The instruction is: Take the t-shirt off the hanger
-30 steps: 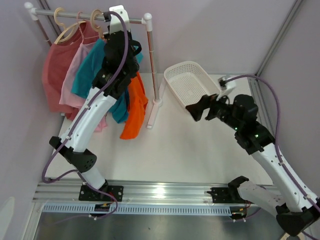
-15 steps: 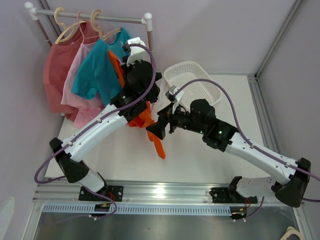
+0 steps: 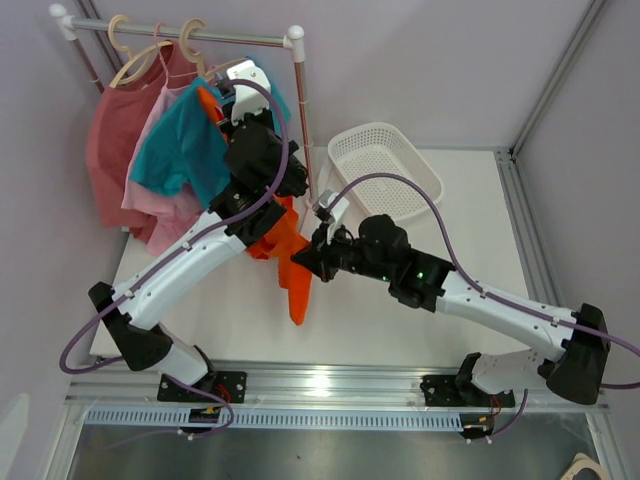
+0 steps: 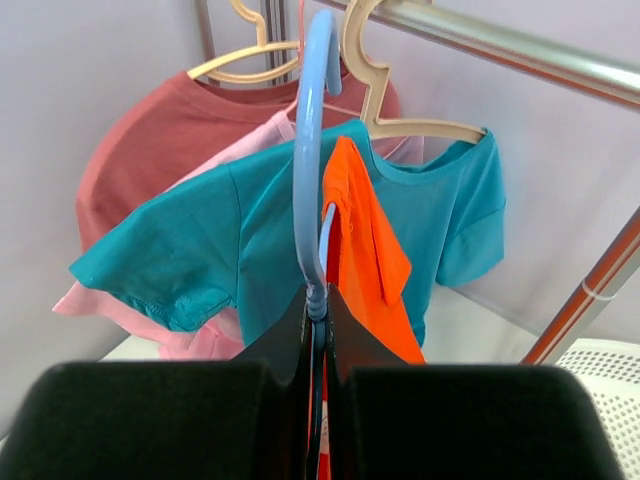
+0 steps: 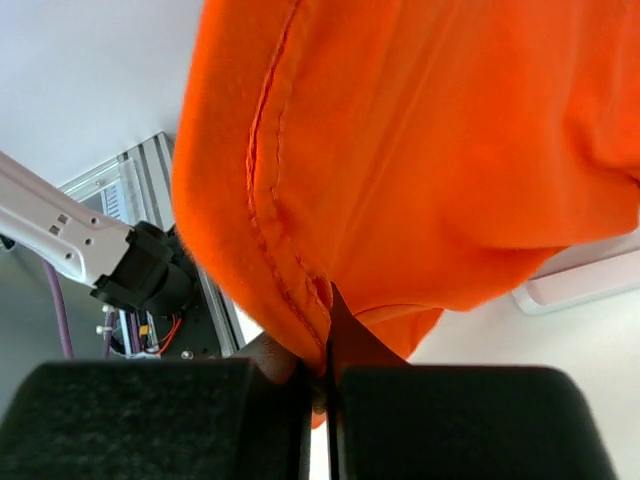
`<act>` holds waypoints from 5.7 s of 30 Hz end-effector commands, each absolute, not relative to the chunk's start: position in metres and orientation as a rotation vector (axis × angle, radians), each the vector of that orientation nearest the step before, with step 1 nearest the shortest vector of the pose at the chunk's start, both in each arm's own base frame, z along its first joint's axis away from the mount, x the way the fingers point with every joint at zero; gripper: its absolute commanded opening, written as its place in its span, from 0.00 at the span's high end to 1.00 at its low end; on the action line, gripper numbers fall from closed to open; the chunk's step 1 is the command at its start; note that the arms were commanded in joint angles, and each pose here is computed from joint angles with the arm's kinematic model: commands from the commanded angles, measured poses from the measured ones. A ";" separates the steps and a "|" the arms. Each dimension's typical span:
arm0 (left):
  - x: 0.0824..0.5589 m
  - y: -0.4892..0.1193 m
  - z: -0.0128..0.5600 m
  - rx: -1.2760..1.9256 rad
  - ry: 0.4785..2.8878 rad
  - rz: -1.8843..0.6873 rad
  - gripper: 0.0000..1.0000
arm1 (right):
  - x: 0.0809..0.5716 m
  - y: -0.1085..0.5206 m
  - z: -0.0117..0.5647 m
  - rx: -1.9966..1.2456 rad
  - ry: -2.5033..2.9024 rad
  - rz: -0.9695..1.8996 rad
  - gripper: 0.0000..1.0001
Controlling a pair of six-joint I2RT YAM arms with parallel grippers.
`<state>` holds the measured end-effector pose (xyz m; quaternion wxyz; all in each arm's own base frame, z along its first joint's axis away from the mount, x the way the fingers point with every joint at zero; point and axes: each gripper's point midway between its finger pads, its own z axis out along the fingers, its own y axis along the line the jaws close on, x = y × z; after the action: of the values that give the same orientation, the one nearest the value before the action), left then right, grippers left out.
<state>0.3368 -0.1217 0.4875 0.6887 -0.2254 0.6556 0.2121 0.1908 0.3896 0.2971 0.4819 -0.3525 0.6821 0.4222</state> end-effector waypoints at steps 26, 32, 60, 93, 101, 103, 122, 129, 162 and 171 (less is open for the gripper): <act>0.245 -0.154 0.573 -0.228 1.508 -0.011 0.99 | 0.233 0.342 0.286 -0.568 1.786 0.942 1.00; 0.184 -0.175 0.467 -0.011 1.787 -0.509 0.99 | 0.304 0.326 0.333 -0.454 1.727 0.899 1.00; 0.145 -0.114 0.308 0.067 1.889 -0.578 0.99 | 0.500 0.201 0.602 -0.151 1.164 0.711 1.00; 0.355 -0.139 0.480 0.096 1.507 -0.275 0.99 | 0.389 0.136 0.395 0.030 1.729 0.436 0.00; 0.438 -0.160 0.523 0.144 1.425 -0.158 0.99 | 0.354 0.130 0.393 0.007 1.710 0.472 0.01; 0.454 -0.160 0.534 0.135 1.403 -0.114 0.99 | 0.351 0.129 0.395 0.003 1.702 0.470 0.01; 0.557 -0.168 0.470 0.126 1.524 -0.090 0.99 | 0.329 0.134 0.415 -0.060 1.655 0.539 0.01; 0.496 -0.159 0.478 0.100 1.532 -0.230 0.37 | 0.333 0.141 0.406 -0.062 1.671 0.569 0.00; 0.495 -0.039 0.482 0.233 1.511 -0.397 0.06 | 0.357 0.170 0.400 -0.165 1.690 0.666 0.01; 0.525 -0.038 0.492 0.250 1.432 -0.399 0.15 | 0.369 0.171 0.389 -0.174 1.712 0.649 0.01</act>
<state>0.5229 -0.0349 0.4558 0.6939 0.0930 0.6916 -0.1779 0.3638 0.1709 0.3626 0.5779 -0.0635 0.7652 0.2766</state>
